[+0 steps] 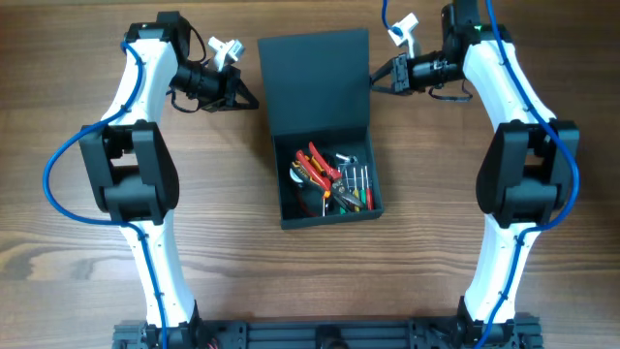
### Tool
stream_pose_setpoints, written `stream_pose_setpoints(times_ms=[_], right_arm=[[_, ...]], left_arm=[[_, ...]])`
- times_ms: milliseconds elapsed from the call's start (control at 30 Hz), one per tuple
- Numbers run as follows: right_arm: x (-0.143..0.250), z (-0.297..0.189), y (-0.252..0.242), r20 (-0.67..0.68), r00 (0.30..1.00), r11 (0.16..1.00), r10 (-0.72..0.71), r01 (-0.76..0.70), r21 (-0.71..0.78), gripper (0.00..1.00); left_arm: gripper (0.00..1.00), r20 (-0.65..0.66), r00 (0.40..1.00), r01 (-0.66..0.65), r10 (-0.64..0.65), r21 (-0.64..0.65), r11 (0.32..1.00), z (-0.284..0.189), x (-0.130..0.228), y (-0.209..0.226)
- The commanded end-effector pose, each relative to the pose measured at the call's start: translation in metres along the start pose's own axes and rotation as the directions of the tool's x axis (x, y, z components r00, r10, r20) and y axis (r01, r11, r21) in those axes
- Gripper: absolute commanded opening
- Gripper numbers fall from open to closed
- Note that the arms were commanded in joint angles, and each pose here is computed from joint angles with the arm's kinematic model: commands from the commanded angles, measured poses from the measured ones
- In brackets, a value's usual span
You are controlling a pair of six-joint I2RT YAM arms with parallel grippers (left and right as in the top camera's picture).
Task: Pack container
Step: 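Push the black lid forward with both grippers to close the box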
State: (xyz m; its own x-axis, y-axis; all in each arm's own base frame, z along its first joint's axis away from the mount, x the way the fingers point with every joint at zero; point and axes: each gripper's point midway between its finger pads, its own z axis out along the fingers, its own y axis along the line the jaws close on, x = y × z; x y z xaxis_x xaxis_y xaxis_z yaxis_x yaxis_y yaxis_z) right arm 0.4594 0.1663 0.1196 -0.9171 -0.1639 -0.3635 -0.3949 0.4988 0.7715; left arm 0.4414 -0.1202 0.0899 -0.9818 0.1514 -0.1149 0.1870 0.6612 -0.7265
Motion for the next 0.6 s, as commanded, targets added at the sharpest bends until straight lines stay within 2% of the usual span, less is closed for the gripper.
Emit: stream_pose_setpoints(times_ms=[0,167,367,567], right_arm=[[0.006,0.014,0.022,-0.043,0.996,0.996,-0.082,0.081,-0.041,0.04],[-0.001,0.003,0.043,-0.019,0.992,0.991,-0.128,0.127,-0.034,0.04],[0.001,-0.031,0.076,-0.021,0.983,0.98,-0.181,0.182,0.081,0.04],[0.016,-0.038,0.086,-0.063,0.986,0.984,-0.156,0.16,0.082,0.04]], left_arm=[[0.04,0.024,0.999,-0.031,0.03,0.032,0.999,-0.005,-0.007,-0.006],[0.04,0.038,0.999,-0.028,0.025,0.085,0.996,-0.01,-0.007,-0.021],[0.04,-0.017,1.0,0.028,-0.027,0.099,0.995,-0.013,0.009,-0.032],[0.04,-0.049,0.999,0.01,-0.005,0.107,0.994,-0.016,0.02,-0.063]])
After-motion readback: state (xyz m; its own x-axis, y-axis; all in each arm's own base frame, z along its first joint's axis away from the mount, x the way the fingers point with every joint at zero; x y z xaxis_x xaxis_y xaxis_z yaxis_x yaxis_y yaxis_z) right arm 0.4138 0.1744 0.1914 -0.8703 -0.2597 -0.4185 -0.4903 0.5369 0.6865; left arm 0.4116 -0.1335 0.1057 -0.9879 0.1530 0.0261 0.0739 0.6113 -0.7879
